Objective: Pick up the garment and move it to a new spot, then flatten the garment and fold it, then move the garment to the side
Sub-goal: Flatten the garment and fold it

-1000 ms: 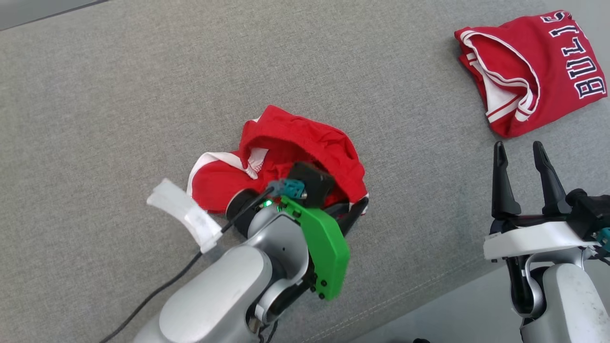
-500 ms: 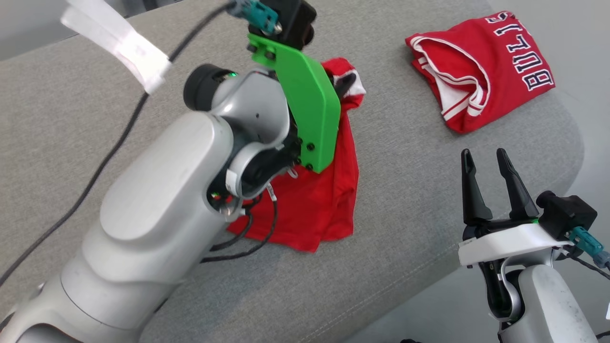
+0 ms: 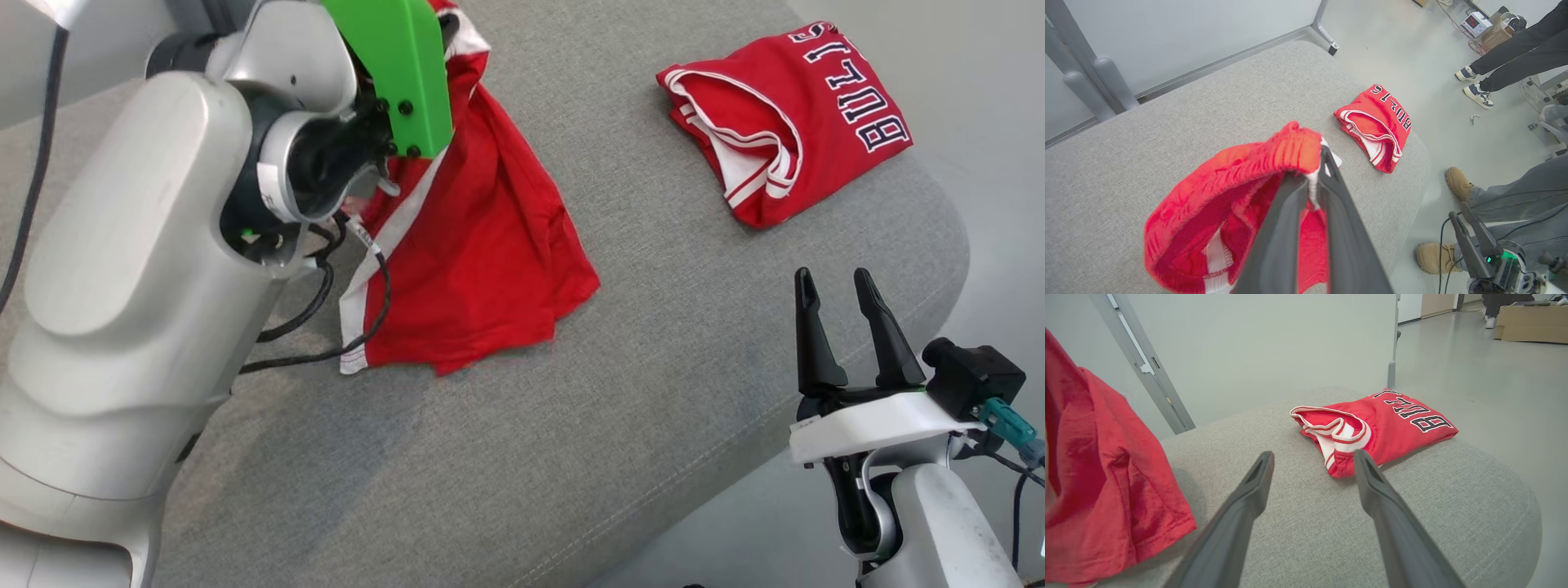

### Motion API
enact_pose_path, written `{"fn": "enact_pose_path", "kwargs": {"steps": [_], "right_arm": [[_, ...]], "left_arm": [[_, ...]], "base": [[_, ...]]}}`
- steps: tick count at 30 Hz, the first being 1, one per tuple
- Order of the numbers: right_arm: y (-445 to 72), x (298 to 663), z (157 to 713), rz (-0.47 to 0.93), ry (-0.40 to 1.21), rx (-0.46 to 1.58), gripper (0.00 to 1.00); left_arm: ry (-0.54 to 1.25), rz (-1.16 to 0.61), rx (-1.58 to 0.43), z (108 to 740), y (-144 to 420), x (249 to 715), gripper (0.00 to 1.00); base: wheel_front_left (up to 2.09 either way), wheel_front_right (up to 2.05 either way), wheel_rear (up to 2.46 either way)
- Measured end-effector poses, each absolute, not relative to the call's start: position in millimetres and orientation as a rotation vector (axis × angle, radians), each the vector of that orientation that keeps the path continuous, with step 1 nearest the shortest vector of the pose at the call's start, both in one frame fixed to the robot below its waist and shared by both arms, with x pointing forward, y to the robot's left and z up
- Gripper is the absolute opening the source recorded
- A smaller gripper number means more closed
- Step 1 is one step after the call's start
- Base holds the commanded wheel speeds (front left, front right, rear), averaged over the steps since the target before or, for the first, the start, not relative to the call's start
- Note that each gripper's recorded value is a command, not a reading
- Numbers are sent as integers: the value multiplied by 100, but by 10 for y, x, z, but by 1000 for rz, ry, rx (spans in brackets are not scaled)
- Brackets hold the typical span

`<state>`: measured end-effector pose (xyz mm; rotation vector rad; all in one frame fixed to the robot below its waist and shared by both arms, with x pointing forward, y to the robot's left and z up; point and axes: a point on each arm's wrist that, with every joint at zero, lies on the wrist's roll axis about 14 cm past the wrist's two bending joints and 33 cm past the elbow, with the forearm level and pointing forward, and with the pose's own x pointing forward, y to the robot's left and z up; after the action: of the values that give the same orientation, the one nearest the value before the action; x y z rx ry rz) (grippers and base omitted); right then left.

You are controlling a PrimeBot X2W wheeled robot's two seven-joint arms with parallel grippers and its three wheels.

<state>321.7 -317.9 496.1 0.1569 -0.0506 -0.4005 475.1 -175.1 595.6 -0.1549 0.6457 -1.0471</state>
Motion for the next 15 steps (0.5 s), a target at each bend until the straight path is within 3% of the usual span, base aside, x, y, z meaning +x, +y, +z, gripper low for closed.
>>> {"fn": "enact_pose_path", "kwargs": {"steps": [5, 11, 15], "right_arm": [[-3140, 3284, 4966, -381, -54, 154, 100], [-2956, 3487, 4994, -309, -67, 163, 100], [-2894, 3554, 4978, -286, -63, 163, 100]], "left_arm": [[592, -1072, -189, 6274, -1738, 4709, 0], [580, -1057, -451, 6663, -1746, 4626, 0], [533, -1053, -508, 6845, -1757, 4572, 0]], "base": [[0, 0, 0], [0, 0, 0], [0, 0, 0]]}}
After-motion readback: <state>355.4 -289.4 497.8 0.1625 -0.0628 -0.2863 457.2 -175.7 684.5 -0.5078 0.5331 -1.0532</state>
